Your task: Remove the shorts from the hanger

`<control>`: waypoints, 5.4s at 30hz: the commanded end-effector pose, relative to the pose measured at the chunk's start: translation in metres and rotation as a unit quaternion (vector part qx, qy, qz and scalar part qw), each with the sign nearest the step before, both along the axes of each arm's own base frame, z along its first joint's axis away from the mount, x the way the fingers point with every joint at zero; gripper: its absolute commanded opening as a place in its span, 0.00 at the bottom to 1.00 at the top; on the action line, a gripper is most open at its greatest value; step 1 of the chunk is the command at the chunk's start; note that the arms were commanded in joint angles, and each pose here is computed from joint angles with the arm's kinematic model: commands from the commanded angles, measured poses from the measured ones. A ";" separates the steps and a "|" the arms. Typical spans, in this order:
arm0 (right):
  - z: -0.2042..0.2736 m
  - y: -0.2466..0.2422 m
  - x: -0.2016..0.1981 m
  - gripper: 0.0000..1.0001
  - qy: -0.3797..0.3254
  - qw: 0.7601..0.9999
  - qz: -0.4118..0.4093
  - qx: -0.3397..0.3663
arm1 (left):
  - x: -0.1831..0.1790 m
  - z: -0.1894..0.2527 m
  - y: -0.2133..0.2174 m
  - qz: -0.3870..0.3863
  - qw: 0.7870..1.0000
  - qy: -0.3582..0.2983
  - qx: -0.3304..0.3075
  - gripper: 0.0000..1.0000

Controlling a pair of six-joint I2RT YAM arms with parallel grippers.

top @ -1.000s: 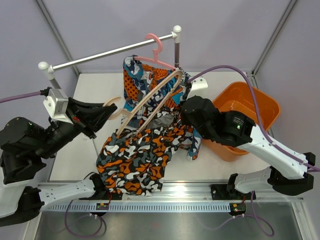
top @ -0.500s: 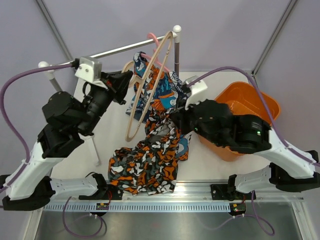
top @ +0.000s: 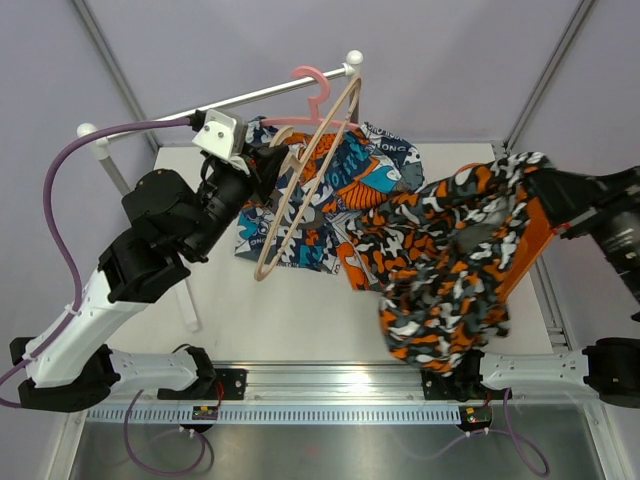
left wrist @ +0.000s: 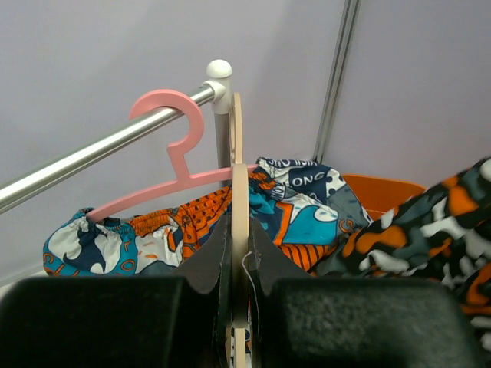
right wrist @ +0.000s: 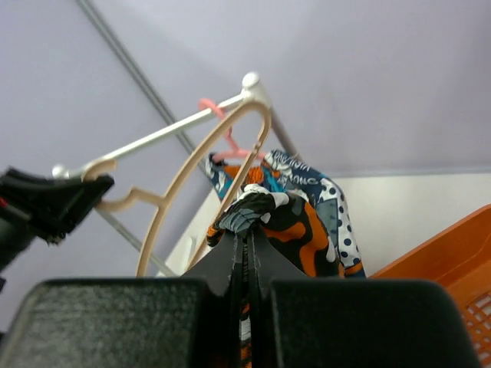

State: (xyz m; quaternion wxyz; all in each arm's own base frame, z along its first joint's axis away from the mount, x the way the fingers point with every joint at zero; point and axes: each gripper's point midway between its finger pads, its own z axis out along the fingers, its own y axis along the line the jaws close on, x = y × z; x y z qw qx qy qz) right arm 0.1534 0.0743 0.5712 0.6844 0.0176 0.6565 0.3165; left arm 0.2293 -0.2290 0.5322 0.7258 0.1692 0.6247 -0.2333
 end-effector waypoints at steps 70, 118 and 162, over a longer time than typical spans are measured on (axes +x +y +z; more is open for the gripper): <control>-0.167 -0.172 0.255 0.00 0.228 0.898 -0.371 0.069 | -0.033 -0.070 0.014 -0.056 0.996 0.062 0.041 0.00; -0.136 -0.081 0.147 0.89 0.163 0.964 -0.202 0.055 | -0.021 -0.070 0.099 0.143 0.975 0.169 0.030 0.00; -0.147 0.260 0.043 0.85 -0.076 0.860 0.455 -0.219 | -0.054 -0.093 0.016 -0.204 0.940 0.258 0.094 0.00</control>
